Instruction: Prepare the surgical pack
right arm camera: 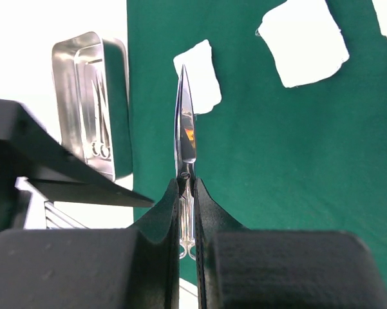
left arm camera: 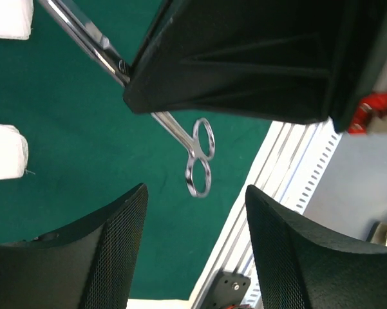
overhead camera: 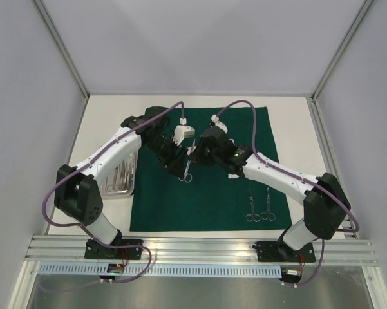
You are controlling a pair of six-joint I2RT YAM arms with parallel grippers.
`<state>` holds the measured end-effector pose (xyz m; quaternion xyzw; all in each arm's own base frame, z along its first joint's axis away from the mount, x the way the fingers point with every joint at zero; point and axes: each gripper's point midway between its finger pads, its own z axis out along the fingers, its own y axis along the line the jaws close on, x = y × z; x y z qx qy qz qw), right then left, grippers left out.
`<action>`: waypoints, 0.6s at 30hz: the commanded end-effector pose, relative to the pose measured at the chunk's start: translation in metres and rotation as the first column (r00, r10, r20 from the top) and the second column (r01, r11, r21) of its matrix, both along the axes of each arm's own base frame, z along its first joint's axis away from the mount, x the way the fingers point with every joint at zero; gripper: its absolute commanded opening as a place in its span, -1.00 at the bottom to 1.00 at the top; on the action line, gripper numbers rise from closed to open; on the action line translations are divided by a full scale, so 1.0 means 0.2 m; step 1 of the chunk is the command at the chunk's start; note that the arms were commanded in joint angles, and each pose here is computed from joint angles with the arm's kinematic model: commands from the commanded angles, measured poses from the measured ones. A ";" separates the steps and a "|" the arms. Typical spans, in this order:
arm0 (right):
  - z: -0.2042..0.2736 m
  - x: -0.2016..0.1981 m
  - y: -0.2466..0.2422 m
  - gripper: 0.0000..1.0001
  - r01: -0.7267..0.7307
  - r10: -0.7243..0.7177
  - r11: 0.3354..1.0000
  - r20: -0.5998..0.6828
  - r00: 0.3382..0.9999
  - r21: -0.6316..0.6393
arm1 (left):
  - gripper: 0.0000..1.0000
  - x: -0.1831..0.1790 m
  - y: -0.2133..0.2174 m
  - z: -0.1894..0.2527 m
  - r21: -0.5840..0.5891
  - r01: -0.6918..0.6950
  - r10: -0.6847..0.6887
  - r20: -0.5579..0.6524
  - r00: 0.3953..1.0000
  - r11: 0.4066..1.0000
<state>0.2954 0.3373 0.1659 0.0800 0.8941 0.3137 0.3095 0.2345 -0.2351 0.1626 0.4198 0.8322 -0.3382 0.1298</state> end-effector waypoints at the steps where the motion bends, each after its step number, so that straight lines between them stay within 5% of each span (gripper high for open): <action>1: 0.09 0.03 0.06 -0.99 0.011 -0.014 0.997 0.032 0.999 0.082 | 0.41 0.02 -0.05 -0.02 0.011 -0.001 0.001 0.015 1.000 1.000; 10: 0.11 0.03 0.08 -0.99 0.002 -0.006 0.994 0.029 1.000 0.112 | 0.01 0.02 -0.04 -0.08 0.046 0.005 -0.005 -0.001 1.000 0.999; 16: 0.10 0.04 0.08 -0.99 0.012 -0.015 0.993 0.026 1.000 0.120 | -0.49 -0.01 -0.04 -0.09 0.047 0.026 -0.024 -0.027 0.999 0.999; 18: 0.10 0.04 0.09 -0.99 0.004 -0.007 0.992 0.021 1.000 0.125 | -0.80 -0.02 -0.04 -0.09 0.049 0.030 -0.028 -0.035 0.999 0.998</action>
